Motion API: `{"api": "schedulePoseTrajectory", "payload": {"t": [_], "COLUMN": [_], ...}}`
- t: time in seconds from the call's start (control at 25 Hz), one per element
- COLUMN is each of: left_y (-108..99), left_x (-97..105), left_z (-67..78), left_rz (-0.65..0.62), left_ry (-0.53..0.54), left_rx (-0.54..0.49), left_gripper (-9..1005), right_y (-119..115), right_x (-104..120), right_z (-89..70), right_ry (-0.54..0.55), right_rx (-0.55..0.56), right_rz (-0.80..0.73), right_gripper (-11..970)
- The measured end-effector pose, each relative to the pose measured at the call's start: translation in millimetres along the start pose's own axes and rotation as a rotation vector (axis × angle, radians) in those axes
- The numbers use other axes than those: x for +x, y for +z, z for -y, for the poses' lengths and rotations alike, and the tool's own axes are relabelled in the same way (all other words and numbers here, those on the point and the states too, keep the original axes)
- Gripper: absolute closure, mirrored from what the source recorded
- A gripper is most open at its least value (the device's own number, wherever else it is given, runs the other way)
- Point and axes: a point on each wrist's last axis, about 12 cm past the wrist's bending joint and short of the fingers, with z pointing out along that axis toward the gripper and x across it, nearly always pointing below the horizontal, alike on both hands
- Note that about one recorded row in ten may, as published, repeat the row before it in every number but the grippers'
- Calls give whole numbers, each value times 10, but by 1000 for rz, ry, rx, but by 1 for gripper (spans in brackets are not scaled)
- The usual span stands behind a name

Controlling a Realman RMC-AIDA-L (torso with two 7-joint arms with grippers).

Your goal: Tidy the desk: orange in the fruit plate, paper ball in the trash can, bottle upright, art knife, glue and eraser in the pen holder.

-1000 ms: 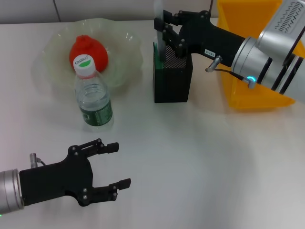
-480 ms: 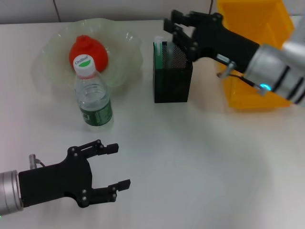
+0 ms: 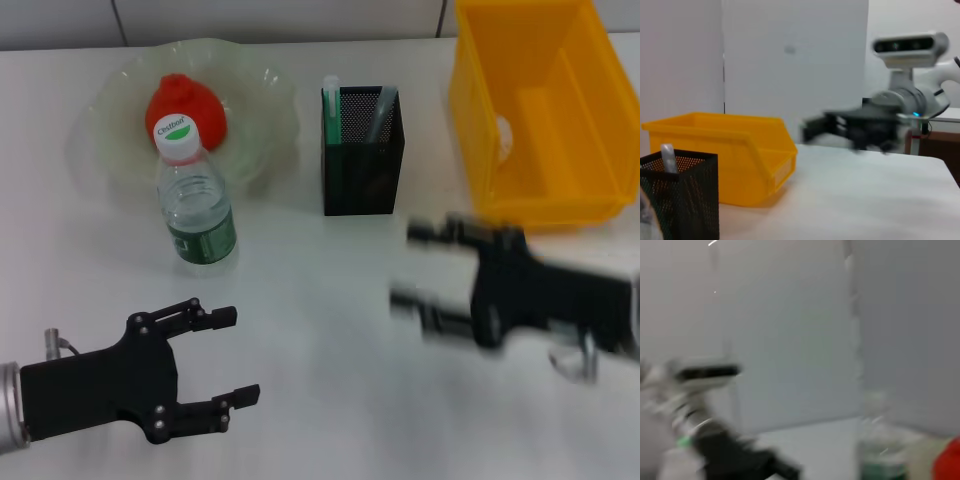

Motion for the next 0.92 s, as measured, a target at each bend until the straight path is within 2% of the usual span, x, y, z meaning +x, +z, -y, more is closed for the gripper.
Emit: {"api": "schedulePoseTrajectory", "payload": {"t": [0.2, 0.48, 0.92], "left_y": [-45, -56, -56], "left_x": [0, 5, 6], "left_z": [6, 18, 22], "left_rz": [0, 1, 3], "left_ry": [-1, -4, -6], "left_rx": [-1, -1, 1], "left_gripper": [184, 184, 184], "right_y": [-98, -105, -116], "right_x": [96, 136, 147], "right_z": [-148, -175, -180], "right_ry": [10, 9, -2], "right_rx": [-79, -76, -71], "right_rz": [-53, -65, -67], "right_gripper": [349, 113, 116]}}
